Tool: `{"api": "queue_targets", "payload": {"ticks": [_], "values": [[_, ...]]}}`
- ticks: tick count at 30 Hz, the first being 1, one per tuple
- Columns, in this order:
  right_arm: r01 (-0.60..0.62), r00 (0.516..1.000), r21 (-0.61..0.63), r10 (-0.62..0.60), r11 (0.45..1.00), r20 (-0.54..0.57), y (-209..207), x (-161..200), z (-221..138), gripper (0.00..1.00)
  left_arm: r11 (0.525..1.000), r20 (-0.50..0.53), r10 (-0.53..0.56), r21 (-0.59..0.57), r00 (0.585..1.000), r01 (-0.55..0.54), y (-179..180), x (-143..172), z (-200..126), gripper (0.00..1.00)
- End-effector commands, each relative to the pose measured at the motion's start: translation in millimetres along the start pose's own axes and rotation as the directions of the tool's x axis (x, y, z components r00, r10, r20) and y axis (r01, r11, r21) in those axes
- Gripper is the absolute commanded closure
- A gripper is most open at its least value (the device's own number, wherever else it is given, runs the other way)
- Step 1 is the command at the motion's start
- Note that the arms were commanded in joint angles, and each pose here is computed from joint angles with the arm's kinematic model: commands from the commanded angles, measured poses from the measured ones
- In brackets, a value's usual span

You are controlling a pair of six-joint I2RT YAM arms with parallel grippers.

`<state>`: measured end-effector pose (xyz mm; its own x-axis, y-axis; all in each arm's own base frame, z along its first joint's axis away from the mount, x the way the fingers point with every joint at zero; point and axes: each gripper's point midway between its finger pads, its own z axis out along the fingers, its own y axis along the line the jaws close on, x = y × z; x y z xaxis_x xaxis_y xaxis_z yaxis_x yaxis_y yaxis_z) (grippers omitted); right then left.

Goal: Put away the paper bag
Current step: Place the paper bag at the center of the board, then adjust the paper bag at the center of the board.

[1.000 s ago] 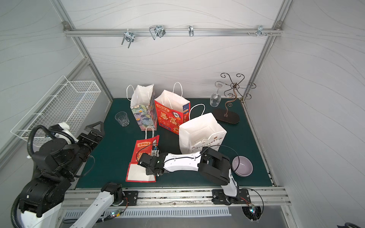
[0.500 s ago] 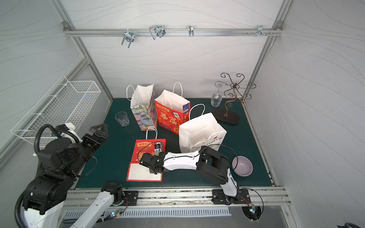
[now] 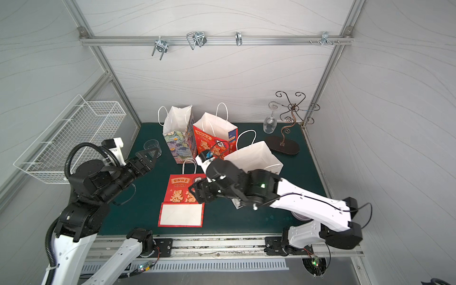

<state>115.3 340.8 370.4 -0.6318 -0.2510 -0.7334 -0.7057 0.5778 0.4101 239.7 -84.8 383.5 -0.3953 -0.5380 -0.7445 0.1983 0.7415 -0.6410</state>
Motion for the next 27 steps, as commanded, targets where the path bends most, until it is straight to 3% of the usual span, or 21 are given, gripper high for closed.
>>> {"api": "queue_targets", "payload": {"ticks": [1,7,10,15,20,23,27], "values": [[0.033,0.994,0.078,-0.025,0.996,-0.108,-34.9,8.6,-36.9,0.27,0.964,0.047,0.108,0.239,0.993,-0.116,-44.1,-12.1,8.2,0.08],[0.050,0.998,0.099,-0.045,0.994,-0.047,-50.1,-28.5,-92.3,0.26,0.878,-0.050,0.214,0.447,0.975,-0.170,-70.3,21.7,23.8,0.09],[0.032,0.998,0.156,-0.024,0.987,-0.055,-69.9,-36.6,-108.3,0.25,0.821,-0.104,0.332,0.521,0.938,-0.233,-86.2,56.1,30.6,0.07],[-0.036,0.997,0.275,0.054,0.961,-0.059,-124.9,-38.8,-127.0,0.24,0.780,-0.163,0.483,0.526,0.860,-0.338,-98.7,112.1,57.9,0.07],[-0.199,0.978,0.475,0.201,0.857,0.047,-195.4,-34.7,-156.6,0.20,0.711,-0.124,0.561,0.579,0.818,-0.400,-128.1,144.0,71.6,0.05],[-0.303,0.947,0.564,0.311,0.768,0.085,-235.2,-19.1,-156.8,0.19,0.622,-0.072,0.639,0.635,0.766,-0.459,-148.2,158.8,68.4,0.03],[-0.469,0.880,0.531,0.428,0.706,0.209,-262.0,-10.1,-159.6,0.18,0.489,-0.026,0.745,0.700,0.666,-0.520,-166.6,176.3,63.7,0.00]]}}
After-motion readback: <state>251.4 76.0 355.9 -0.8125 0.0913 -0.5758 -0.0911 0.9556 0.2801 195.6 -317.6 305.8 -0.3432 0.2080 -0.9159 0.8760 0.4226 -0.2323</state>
